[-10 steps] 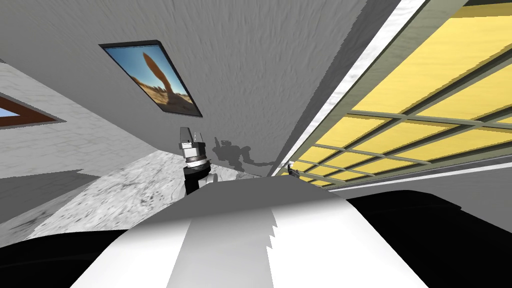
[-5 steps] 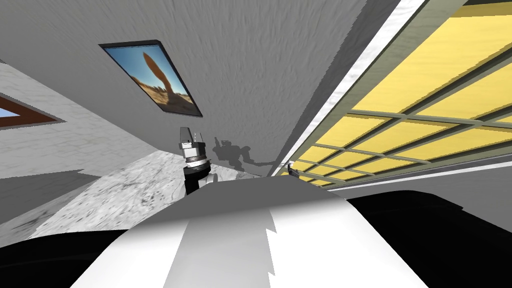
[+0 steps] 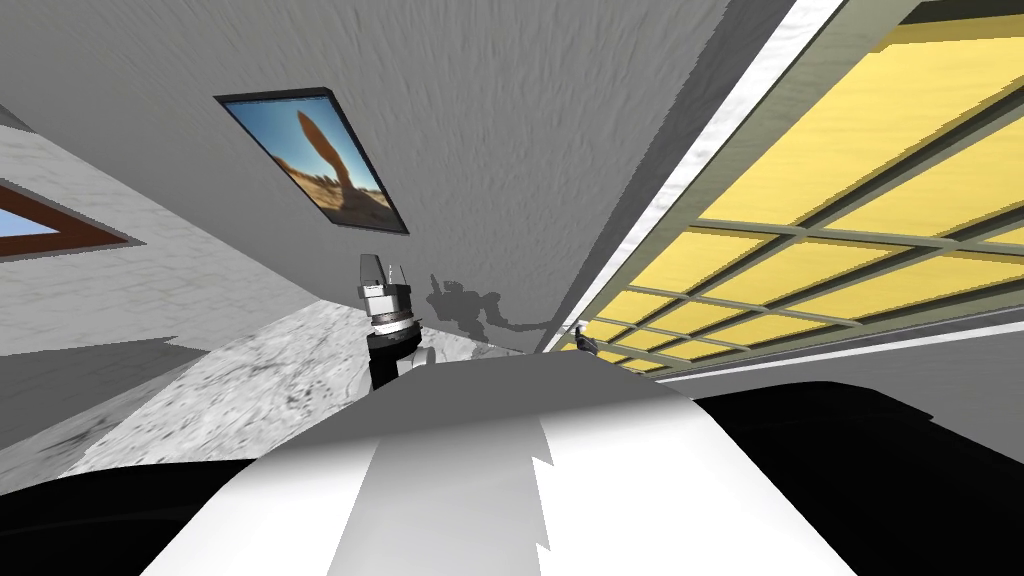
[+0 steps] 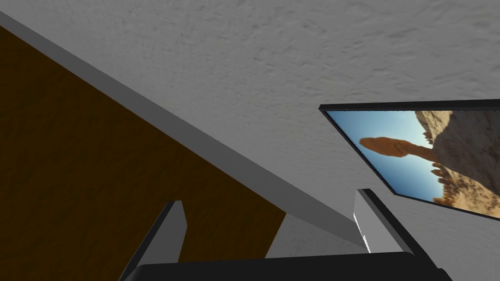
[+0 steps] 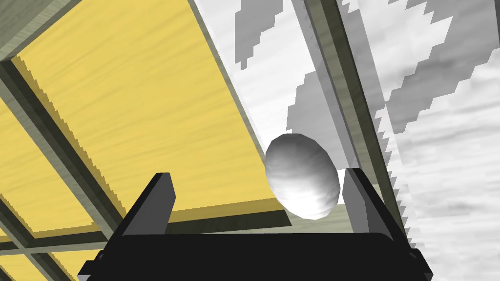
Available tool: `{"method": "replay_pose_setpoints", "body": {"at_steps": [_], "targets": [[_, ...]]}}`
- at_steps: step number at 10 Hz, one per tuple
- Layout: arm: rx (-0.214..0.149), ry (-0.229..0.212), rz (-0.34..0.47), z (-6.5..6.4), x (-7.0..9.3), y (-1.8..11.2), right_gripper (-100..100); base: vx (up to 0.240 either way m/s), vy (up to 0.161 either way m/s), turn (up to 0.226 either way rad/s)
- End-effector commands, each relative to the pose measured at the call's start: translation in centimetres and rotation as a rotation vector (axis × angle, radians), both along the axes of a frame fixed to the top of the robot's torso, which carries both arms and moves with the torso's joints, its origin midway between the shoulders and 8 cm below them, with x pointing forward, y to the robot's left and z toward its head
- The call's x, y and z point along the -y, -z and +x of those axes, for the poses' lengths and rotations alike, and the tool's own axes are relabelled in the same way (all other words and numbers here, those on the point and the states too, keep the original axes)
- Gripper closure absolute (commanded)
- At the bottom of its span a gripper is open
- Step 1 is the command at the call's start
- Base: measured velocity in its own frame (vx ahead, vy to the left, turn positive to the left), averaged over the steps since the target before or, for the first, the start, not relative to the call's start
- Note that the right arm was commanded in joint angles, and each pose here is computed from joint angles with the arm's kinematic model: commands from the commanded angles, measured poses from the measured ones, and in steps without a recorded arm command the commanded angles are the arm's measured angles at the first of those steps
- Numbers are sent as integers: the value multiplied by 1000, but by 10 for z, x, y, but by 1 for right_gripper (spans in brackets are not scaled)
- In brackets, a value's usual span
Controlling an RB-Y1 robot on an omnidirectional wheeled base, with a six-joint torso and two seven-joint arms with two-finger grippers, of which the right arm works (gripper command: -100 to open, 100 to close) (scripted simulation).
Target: Pull the door open
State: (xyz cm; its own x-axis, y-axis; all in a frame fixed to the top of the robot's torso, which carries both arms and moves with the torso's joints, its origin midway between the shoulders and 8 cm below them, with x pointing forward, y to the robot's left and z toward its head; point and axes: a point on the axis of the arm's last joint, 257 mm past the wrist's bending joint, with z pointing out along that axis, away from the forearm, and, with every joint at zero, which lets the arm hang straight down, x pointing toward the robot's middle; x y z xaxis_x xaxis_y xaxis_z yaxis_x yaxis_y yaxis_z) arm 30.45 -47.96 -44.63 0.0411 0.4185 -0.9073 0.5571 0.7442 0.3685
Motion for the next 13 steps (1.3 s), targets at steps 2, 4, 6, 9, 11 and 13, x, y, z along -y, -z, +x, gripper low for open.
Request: {"method": "replay_pose_setpoints", "body": {"at_steps": [2, 4, 6, 9, 11, 13], "targets": [[-49, 49, 47, -25, 13, 20, 100, -13, 0, 22], [-49, 49, 47, -25, 13, 20, 100, -6, 3, 0], [-46, 88, 94, -29, 19, 26, 100, -9, -3, 15], [-57, 86, 102, -30, 18, 29, 100, -13, 4, 5], [-57, 86, 102, -30, 18, 29, 100, -4, 2, 0], [-57, 86, 102, -30, 18, 29, 100, 7, -3, -2]]}}
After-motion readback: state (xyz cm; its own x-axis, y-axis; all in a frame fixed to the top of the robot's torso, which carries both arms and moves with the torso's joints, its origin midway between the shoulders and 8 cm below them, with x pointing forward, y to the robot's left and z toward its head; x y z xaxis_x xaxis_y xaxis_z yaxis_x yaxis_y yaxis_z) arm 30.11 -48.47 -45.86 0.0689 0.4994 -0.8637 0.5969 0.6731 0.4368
